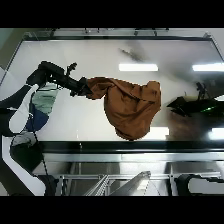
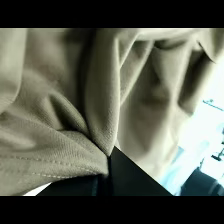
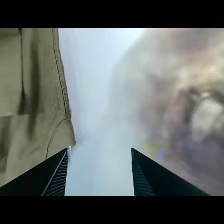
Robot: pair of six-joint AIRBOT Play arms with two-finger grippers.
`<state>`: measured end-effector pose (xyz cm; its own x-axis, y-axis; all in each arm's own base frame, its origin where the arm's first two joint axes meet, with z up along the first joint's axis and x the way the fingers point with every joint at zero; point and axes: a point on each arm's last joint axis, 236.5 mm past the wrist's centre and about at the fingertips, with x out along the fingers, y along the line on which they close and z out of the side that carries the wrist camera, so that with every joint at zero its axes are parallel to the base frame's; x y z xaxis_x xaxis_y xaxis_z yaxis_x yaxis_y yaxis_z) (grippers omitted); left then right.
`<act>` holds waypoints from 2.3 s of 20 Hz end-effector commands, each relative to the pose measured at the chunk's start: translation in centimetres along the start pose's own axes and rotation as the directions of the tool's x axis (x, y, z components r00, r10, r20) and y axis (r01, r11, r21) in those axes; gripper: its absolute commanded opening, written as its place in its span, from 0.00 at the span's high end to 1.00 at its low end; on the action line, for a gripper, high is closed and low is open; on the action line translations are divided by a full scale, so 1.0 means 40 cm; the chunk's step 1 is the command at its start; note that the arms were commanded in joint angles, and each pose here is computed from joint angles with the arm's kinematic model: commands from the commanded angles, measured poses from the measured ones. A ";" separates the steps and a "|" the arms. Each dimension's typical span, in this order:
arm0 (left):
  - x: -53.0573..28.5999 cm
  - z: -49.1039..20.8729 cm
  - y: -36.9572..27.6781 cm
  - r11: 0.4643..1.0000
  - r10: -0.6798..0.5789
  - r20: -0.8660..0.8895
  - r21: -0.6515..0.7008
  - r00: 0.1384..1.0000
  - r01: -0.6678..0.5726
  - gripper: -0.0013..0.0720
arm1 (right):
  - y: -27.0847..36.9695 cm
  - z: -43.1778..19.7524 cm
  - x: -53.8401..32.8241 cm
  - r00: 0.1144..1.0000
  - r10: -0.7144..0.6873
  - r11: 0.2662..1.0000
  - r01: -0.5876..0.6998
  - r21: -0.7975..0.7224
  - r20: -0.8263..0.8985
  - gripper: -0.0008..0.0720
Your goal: Fold the shirts.
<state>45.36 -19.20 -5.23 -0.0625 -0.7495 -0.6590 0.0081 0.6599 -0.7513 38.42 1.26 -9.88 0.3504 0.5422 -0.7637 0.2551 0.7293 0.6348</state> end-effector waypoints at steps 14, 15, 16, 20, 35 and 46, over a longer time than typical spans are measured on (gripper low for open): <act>-0.243 -0.079 -0.246 0.927 -0.343 -0.044 0.145 0.938 0.346 0.95 | 0.553 -0.029 -0.081 0.861 0.500 0.812 -0.505 -0.293 -0.098 0.97; -0.302 -0.119 -0.324 0.896 -0.378 -0.051 0.233 0.924 0.379 0.95 | 0.631 -0.029 -0.204 0.800 0.596 0.725 -0.575 -0.379 -0.074 0.97; -0.373 -0.182 -0.414 0.841 -0.413 -0.068 0.355 0.908 0.409 0.95 | 0.711 -0.045 -0.358 0.714 0.699 0.613 -0.632 -0.475 -0.048 0.97; -0.614 -0.476 -0.711 0.544 -0.417 0.067 0.818 0.907 0.189 0.94 | 0.895 -0.215 -0.882 0.436 0.893 0.301 -0.388 -0.871 0.115 0.97; -0.651 -0.359 -0.462 0.809 -0.273 0.365 0.588 0.890 0.007 0.94 | 0.763 0.052 -0.589 0.664 0.664 0.658 -0.301 -0.690 0.344 0.97; -0.123 -0.126 -0.009 0.915 -0.394 -0.181 0.019 0.901 0.404 0.60 | 0.342 0.186 0.063 0.896 0.415 0.904 -0.385 -0.188 0.160 0.43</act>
<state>40.02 -15.74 0.97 -0.1748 -0.9096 -0.3770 0.1317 0.3578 -0.9244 50.03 11.01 -0.47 0.5882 0.7025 -0.4005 -0.1248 0.5682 0.8134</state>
